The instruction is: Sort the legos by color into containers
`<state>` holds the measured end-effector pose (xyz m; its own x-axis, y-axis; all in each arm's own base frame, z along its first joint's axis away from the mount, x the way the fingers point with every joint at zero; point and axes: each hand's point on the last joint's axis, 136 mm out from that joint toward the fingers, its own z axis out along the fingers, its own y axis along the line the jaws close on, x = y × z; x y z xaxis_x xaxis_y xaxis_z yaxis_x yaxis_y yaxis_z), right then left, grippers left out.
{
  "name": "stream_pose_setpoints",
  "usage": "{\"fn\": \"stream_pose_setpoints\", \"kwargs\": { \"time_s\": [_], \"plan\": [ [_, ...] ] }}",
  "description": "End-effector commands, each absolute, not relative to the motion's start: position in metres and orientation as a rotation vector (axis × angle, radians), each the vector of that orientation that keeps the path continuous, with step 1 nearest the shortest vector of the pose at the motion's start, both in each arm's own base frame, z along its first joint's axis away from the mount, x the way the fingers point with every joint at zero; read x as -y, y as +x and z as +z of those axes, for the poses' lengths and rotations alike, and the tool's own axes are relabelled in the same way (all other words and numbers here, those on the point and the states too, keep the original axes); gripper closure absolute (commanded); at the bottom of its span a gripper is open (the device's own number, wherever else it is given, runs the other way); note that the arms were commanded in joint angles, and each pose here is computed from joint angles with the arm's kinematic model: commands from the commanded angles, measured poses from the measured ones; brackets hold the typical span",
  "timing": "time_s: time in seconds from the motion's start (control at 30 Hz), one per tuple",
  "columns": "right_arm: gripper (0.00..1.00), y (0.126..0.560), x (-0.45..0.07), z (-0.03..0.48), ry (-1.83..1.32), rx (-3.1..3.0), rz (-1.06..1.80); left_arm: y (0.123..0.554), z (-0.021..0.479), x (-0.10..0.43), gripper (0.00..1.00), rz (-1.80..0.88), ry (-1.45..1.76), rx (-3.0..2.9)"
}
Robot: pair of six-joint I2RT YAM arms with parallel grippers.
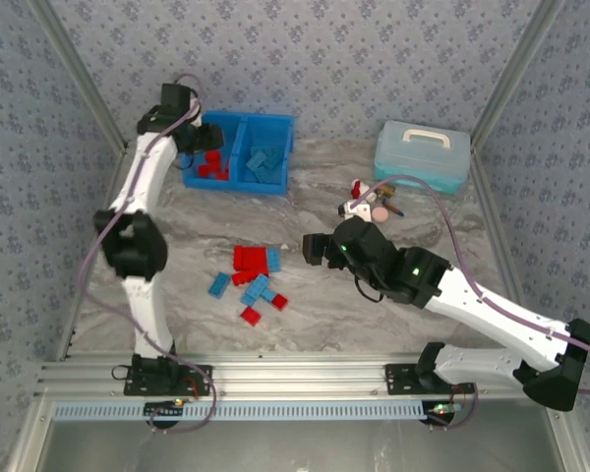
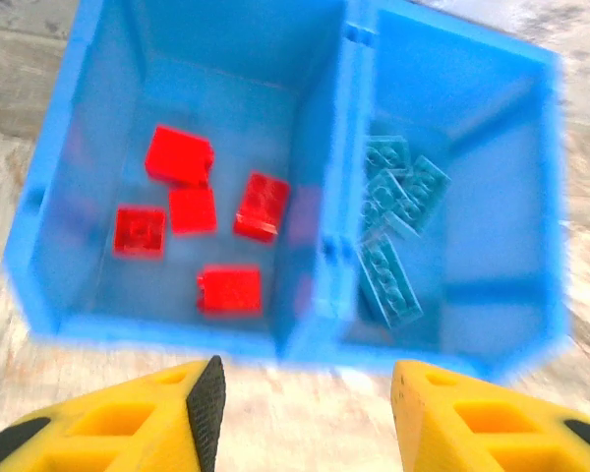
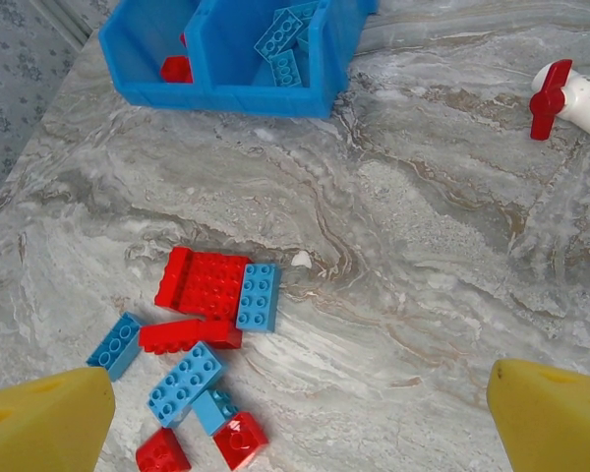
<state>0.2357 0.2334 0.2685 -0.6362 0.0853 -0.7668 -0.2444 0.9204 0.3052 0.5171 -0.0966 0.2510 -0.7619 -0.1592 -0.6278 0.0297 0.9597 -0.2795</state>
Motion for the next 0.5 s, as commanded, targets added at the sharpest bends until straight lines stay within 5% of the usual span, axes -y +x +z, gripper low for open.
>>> {"fn": "stream_pose_setpoints", "kwargs": {
  "time_s": [0.0,0.27,0.47],
  "plan": [
    [0.00,0.237,-0.228,0.274,-0.085,-2.171,0.492,0.447,0.284,0.108,0.50,-0.388,-0.050,-2.324],
    [0.00,0.244,-0.240,0.269,-0.159,-2.182,0.514,0.273,0.164,0.115,0.50,-0.192,0.002,-2.610],
    [0.00,0.250,-0.246,0.260,-0.181,-2.204,0.519,0.218,0.098,0.105,0.45,-0.107,-0.022,-2.743]
  ]
}}
